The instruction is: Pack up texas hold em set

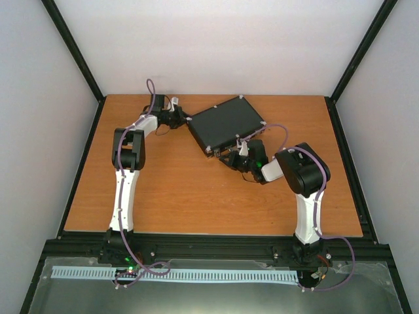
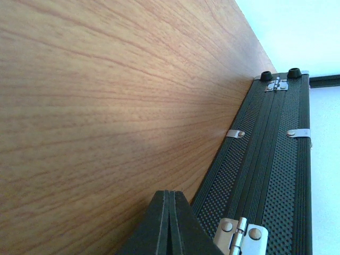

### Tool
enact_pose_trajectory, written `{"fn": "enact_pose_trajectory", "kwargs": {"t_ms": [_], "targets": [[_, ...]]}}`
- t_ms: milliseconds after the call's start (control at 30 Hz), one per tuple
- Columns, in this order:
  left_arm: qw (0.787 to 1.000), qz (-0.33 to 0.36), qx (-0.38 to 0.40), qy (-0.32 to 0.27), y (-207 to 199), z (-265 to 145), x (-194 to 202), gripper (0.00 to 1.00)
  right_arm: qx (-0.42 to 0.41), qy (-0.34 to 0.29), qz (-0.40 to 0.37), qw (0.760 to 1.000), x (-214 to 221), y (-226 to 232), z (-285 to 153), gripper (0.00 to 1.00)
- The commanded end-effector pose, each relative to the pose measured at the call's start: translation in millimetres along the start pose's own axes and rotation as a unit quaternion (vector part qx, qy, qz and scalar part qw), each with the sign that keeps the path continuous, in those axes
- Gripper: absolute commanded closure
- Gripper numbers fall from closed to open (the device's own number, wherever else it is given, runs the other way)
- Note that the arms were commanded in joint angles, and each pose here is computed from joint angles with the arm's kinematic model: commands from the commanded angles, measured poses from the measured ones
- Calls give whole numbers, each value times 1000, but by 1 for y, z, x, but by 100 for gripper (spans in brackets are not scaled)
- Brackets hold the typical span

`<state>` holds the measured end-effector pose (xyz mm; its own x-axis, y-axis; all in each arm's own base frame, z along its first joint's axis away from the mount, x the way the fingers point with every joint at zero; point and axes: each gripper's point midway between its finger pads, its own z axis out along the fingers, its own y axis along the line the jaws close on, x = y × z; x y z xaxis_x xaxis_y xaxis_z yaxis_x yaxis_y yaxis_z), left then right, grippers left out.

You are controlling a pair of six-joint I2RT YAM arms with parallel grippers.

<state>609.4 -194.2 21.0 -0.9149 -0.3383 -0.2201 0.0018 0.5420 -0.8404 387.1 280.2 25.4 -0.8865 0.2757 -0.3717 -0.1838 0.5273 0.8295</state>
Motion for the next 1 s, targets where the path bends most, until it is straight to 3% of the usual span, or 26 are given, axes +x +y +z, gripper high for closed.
{"fn": "enact_pose_trajectory", "kwargs": {"t_ms": [0,600,967], "targets": [[989,-79,-67,101,58,28,78,99,-19,-19,-3,1000,-9,3,-3,97],[989,-85,-67,103,62,30,80,99,6,-10,15,1000,-23,-12,16,97],[989,-89,-64,102,61,31,81,99,122,-1,18,992,-26,-36,20,97]]}}
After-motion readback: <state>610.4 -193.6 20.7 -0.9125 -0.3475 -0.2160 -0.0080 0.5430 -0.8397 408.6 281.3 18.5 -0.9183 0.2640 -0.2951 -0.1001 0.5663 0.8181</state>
